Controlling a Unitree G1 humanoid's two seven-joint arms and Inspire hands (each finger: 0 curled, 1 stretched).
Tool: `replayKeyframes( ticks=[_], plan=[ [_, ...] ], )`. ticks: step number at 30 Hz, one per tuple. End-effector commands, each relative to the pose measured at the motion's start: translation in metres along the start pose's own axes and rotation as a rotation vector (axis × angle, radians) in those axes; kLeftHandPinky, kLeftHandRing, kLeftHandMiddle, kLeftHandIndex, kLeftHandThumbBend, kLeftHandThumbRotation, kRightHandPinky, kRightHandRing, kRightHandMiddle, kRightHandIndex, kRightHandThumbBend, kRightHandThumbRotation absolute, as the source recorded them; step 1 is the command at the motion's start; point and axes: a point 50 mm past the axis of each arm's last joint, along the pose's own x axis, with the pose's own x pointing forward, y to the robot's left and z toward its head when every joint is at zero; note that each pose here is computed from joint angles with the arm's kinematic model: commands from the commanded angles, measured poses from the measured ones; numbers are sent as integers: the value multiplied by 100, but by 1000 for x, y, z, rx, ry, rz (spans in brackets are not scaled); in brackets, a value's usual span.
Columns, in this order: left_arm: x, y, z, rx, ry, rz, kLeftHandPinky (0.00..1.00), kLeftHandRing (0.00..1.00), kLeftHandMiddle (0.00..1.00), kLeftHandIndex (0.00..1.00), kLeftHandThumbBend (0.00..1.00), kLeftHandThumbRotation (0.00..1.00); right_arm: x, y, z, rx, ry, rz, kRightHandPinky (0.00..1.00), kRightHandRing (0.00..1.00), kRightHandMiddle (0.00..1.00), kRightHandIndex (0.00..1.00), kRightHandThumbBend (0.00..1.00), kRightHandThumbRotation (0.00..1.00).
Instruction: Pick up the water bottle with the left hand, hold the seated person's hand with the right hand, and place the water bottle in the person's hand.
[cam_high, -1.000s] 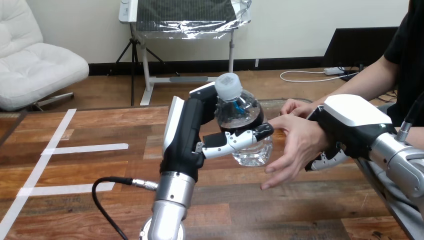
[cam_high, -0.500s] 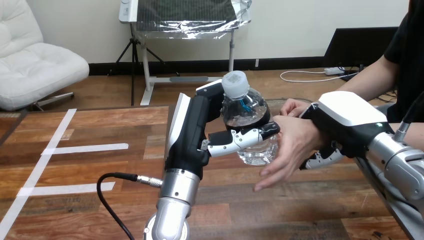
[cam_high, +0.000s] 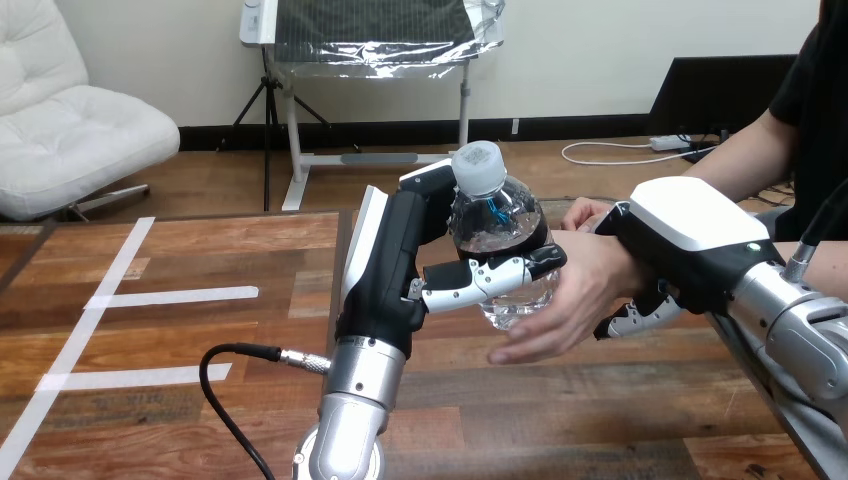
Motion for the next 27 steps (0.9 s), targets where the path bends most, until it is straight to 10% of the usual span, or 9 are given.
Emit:
replayKeyframes(
  ticks=[1,27],
  plan=[
    [19,-21,26,-109,-96,13,38,39,41,48,63,0,-1,-20,-7,-11,42,-60,22,28,35,34,83,0],
    [17,-25,23,-134,-86,14,38,39,41,49,61,0,-1,-18,-7,-8,63,-30,19,25,33,33,80,0]
  ],
)
